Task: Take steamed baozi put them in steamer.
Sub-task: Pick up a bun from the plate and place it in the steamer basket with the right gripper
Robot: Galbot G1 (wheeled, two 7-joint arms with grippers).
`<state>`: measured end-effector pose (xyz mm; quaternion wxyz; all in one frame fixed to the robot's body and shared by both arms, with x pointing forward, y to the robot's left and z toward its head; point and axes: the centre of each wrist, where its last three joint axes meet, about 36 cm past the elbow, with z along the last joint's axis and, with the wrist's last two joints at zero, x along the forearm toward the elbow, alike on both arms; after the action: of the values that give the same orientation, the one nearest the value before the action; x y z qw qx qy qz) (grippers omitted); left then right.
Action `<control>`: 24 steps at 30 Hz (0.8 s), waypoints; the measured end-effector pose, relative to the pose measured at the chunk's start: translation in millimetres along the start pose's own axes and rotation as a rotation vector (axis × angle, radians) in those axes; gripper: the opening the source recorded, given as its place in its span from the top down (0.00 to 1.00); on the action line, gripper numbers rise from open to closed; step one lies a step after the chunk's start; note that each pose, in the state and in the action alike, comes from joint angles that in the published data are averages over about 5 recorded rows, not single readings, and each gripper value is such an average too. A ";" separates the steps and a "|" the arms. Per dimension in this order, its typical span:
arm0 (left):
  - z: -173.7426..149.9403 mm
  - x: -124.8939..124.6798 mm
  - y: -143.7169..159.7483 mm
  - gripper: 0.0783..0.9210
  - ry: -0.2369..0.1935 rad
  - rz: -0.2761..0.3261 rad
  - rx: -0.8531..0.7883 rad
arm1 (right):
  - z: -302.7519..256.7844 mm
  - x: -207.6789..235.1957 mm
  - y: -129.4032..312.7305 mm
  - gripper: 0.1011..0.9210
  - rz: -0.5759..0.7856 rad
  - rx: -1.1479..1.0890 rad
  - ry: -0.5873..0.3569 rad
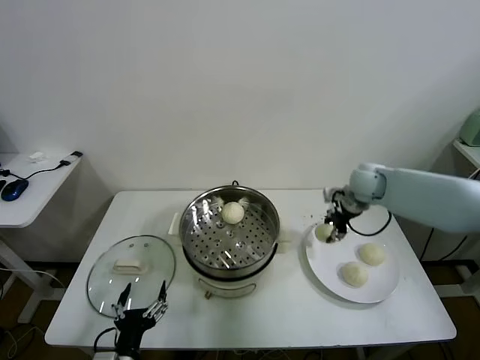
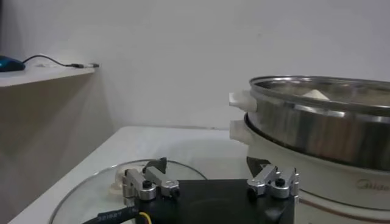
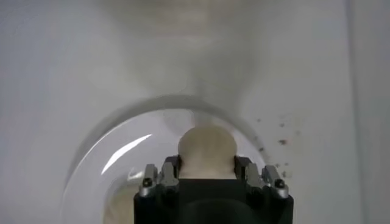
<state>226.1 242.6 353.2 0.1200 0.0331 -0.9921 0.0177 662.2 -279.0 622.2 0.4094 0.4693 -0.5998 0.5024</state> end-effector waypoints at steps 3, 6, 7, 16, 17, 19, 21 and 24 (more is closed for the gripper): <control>-1.9 -1.2 -0.7 0.12 -0.006 0.004 -0.002 | -35.8 37.5 -6.6 0.41 0.028 0.012 -0.041; -4.0 -2.8 -0.7 0.12 -0.013 0.006 -0.004 | -76.5 63.5 -6.0 0.41 0.041 0.030 -0.079; -4.6 -3.3 -0.6 0.12 -0.015 0.007 -0.004 | -90.9 70.0 -4.5 0.41 0.043 0.037 -0.091; -6.5 -5.6 -0.7 0.12 -0.022 0.009 -0.005 | -211.7 74.7 22.9 0.41 0.015 0.103 -0.151; -6.4 -5.5 -0.9 0.12 -0.021 0.009 -0.004 | -221.9 69.5 26.8 0.41 0.008 0.110 -0.150; -6.1 -4.9 -1.2 0.12 -0.020 0.010 -0.004 | -240.0 56.7 34.4 0.41 -0.007 0.120 -0.143; -5.8 -4.1 -1.3 0.12 -0.019 0.010 -0.004 | -253.8 42.8 40.9 0.41 -0.017 0.126 -0.135; -5.1 -3.4 -1.9 0.12 -0.018 0.012 -0.003 | -268.0 20.3 48.6 0.41 -0.028 0.130 -0.123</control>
<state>230.7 241.2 357.4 0.1113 0.0271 -0.9933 0.0167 615.5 -14.8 674.0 0.3474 0.5331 -0.5832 0.5050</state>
